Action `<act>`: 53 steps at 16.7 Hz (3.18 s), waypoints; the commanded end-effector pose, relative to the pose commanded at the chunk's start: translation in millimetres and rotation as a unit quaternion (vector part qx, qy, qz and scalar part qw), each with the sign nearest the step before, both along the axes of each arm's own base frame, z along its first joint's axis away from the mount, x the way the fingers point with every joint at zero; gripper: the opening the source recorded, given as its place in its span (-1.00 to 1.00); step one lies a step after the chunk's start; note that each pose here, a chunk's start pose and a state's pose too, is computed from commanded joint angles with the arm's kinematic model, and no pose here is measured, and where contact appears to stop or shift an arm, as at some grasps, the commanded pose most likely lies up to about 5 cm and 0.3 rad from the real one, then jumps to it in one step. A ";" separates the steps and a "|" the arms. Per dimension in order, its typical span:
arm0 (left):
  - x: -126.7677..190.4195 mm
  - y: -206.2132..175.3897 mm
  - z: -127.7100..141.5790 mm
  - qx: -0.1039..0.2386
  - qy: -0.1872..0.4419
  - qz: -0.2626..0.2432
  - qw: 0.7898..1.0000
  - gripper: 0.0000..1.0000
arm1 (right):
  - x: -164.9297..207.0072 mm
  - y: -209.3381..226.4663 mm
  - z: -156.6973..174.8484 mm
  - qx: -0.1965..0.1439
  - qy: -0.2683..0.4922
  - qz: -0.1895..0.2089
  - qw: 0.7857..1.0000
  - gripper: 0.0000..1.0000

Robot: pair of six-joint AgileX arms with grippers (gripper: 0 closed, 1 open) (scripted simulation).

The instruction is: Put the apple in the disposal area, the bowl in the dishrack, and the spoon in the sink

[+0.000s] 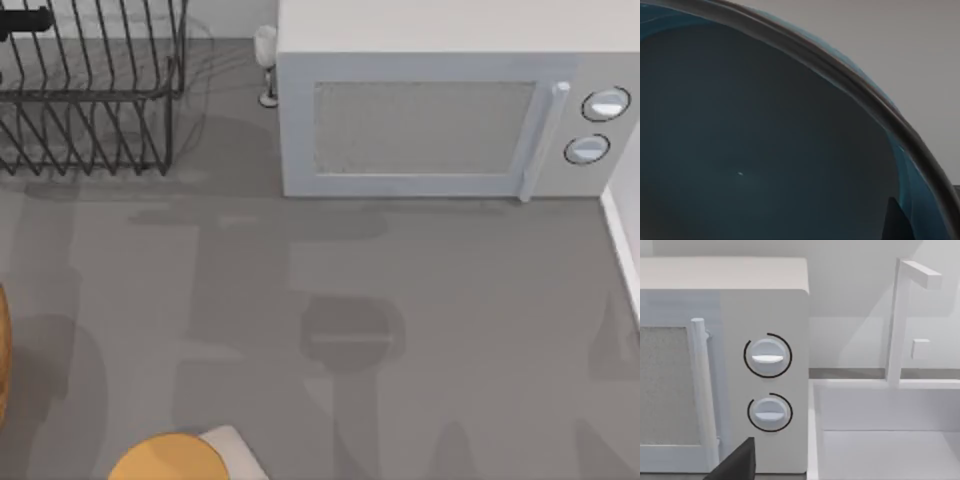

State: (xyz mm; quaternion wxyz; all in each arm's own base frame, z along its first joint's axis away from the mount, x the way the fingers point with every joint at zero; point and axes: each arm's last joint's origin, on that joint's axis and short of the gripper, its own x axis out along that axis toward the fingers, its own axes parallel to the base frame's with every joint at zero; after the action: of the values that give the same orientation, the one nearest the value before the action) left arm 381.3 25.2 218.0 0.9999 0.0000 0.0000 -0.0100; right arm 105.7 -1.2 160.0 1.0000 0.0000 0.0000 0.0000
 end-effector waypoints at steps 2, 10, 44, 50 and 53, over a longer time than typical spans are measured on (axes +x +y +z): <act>0.0 0.0 0.0 0.000 0.000 0.000 1.000 -0.55 | 0.0 0.0 0.0 0.000 0.000 0.000 1.000 1.00; 0.0 0.0 0.0 0.000 0.000 0.000 1.000 0.66 | 0.0 0.0 0.0 0.000 0.000 0.000 1.000 1.00; -249.8 -24.7 -7.1 -0.002 0.005 0.007 1.000 1.00 | 0.0 0.0 0.0 0.000 0.000 0.000 1.000 1.00; -274.3 -26.2 -53.8 0.001 0.003 0.010 1.000 1.00 | 0.0 0.0 0.0 0.000 0.000 0.000 1.000 1.00; -275.6 -26.4 -58.0 0.000 0.000 0.010 1.000 1.00 | 0.0 0.0 0.0 0.000 0.000 0.000 1.000 1.00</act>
State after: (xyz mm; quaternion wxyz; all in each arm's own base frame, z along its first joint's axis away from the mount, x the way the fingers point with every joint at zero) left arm 105.7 -1.2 160.0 1.0000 0.0000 0.0000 0.0000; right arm 105.7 -1.2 160.0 1.0000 0.0000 0.0000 0.0000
